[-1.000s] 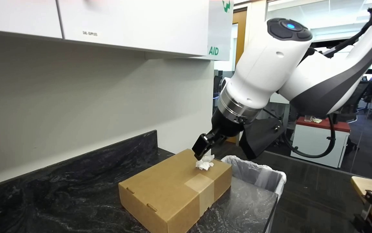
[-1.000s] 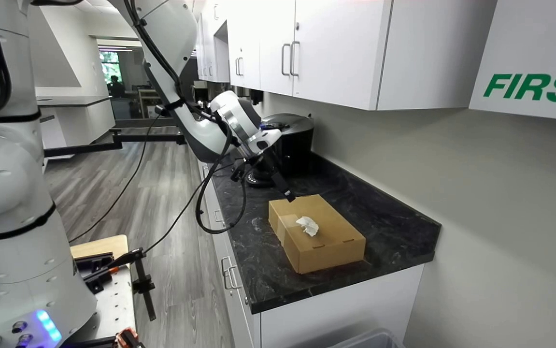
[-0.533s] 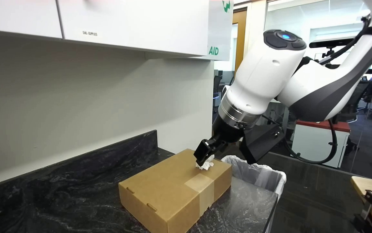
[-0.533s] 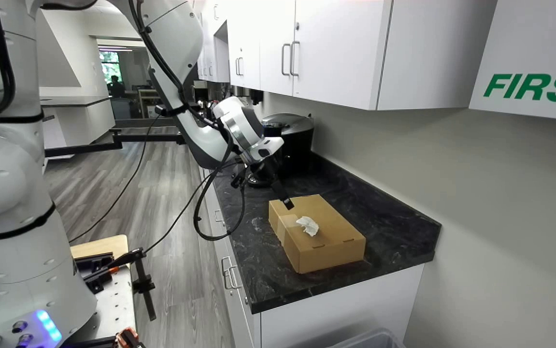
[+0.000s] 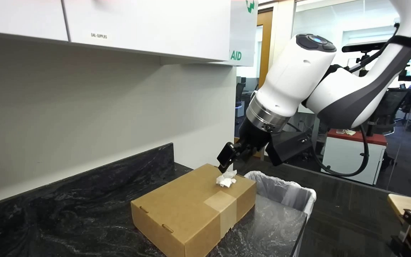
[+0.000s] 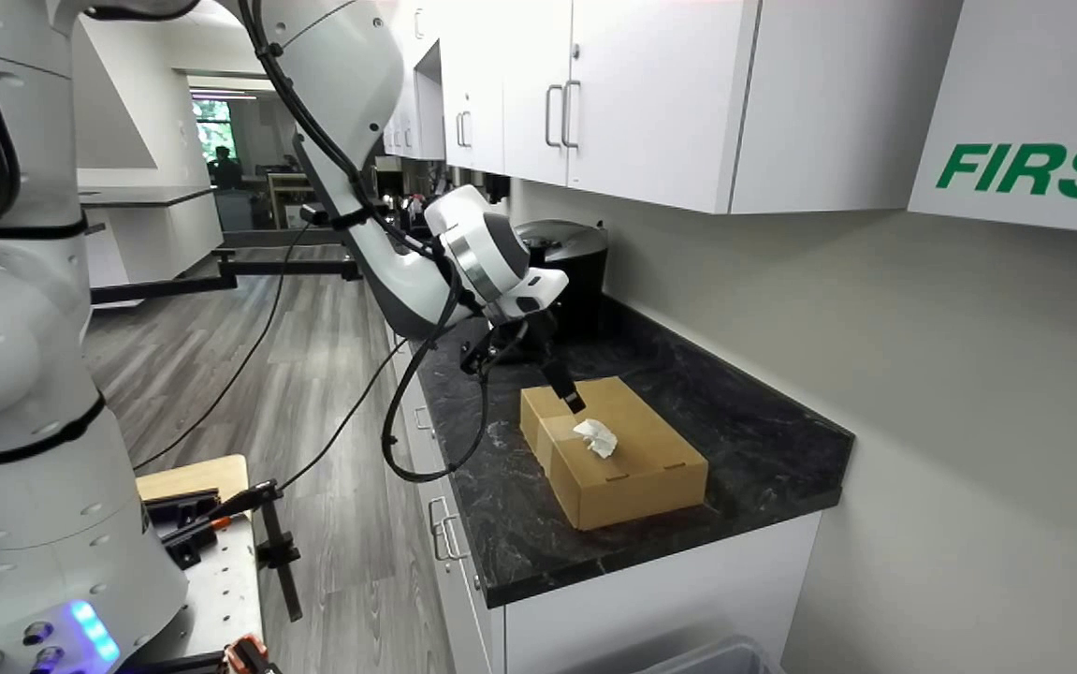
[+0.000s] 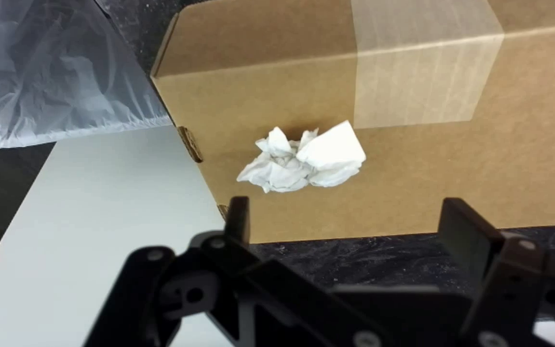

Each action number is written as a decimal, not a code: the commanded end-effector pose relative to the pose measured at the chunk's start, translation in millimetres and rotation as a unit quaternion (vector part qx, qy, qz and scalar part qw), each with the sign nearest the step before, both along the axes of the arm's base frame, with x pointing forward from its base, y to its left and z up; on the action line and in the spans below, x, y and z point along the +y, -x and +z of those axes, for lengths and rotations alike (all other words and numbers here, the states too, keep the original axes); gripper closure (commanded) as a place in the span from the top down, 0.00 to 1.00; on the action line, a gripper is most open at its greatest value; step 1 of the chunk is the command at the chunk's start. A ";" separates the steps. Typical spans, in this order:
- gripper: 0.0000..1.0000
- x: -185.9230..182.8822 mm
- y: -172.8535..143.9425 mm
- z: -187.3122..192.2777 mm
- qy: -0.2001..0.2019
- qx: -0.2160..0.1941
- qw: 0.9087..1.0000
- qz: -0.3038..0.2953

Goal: Put the blue can in the bin, place the white paper from the top of the box in the bin

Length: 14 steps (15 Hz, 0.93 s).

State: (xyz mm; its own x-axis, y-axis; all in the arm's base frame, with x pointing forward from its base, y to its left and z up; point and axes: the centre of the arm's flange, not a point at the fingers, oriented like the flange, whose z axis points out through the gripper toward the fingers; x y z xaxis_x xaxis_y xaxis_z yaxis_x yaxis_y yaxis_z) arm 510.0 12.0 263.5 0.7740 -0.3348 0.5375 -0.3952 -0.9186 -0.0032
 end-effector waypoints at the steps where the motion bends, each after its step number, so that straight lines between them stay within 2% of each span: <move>1: 1.00 -14.8 12.2 -4.3 -0.035 -0.015 0.999 0.016; 7: 1.00 -32.4 16.8 -18.8 -0.045 -0.008 0.998 0.032; 14: 1.00 -33.3 4.1 -36.1 -0.043 -0.013 0.998 0.052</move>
